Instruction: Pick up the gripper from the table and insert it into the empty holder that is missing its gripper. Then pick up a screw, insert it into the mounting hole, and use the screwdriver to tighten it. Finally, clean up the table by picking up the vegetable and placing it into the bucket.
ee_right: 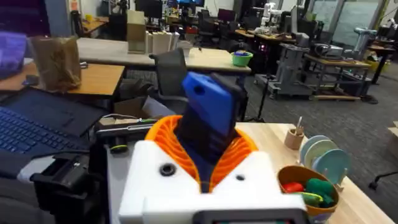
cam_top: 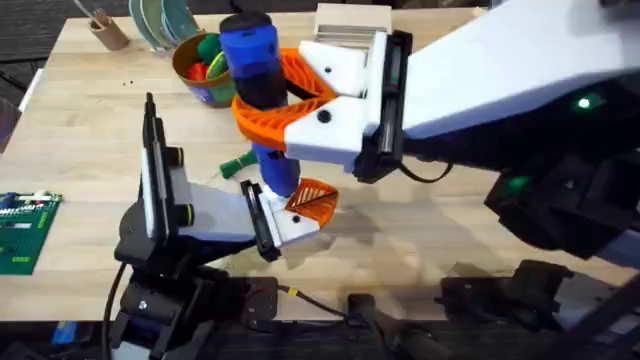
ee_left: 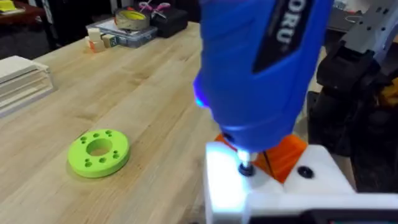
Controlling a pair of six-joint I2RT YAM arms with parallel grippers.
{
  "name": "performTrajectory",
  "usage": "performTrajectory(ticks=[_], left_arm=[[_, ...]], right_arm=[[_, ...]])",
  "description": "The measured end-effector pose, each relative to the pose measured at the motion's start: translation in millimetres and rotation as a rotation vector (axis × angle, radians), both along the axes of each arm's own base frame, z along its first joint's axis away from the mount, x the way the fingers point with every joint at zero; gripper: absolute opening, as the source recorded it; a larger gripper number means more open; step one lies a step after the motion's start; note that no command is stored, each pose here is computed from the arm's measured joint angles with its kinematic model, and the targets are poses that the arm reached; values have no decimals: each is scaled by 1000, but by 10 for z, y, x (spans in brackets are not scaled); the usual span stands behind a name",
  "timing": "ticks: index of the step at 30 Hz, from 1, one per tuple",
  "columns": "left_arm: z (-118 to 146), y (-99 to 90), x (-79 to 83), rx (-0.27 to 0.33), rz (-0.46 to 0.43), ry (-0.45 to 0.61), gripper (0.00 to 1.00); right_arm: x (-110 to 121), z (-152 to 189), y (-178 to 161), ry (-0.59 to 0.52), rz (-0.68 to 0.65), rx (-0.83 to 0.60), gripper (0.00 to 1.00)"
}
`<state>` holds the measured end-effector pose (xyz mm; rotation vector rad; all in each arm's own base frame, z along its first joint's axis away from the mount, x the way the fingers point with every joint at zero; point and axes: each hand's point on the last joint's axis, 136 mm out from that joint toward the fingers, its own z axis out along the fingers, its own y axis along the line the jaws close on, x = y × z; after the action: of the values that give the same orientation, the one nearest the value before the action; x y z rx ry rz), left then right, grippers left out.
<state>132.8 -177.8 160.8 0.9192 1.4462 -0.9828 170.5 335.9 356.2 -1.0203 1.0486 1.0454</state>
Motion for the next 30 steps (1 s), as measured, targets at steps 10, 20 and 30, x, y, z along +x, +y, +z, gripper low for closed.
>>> performTrajectory(ticks=[10,20,30], left_arm=[[0,2,5,-1,3,4,11],[0,2,5,0,3,0,11],[0,2,4,0,3,0,11]], right_arm=[[-17,30,-14,-17,6,17,59],[-20,773,-686,-199,-137,205,59],[986,-523,-632,-109,-452,-273,55]])
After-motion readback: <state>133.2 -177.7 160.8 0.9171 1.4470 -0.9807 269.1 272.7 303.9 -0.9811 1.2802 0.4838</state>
